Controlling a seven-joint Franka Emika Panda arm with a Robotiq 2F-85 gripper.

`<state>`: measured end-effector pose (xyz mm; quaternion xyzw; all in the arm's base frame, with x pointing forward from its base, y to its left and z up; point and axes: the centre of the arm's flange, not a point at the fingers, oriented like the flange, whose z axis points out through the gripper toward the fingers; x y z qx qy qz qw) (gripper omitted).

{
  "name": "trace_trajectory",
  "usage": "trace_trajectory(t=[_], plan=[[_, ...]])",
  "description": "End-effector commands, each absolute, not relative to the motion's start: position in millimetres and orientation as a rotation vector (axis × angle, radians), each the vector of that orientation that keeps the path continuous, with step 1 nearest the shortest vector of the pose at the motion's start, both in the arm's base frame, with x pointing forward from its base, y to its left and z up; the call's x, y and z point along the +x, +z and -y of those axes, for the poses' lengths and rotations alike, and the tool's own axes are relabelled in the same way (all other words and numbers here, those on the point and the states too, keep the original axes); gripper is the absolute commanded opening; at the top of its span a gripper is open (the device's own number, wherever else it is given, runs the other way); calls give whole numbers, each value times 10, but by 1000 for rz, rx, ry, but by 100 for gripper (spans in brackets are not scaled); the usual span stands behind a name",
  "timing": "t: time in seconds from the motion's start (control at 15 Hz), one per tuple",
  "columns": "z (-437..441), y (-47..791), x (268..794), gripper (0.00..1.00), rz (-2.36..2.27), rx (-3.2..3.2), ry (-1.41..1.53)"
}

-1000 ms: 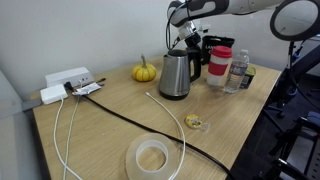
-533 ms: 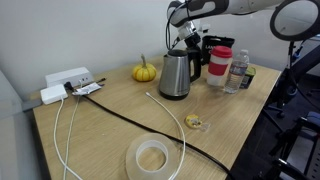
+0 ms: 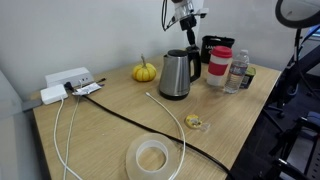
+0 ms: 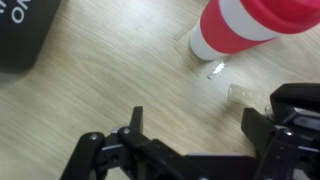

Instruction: Move the pink and white coffee cup to the right side of the table

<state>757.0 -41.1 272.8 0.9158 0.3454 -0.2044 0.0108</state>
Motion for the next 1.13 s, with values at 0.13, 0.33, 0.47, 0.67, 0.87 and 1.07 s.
trace_trajectory(t=[0.13, 0.33, 0.47, 0.67, 0.87, 1.07], plan=[[134, 3678, 7260, 100, -1136, 2899, -408], [-86, 4128, 7125, 100, -1203, 2904, -380], [-235, 4332, 7021, 100, -1301, 2935, -350], [-310, 4475, 7394, 100, -1265, 2909, -343], [-268, 4407, 7403, 100, -1269, 2914, -359], [-268, 4407, 7403, 100, -1271, 2915, -358]])
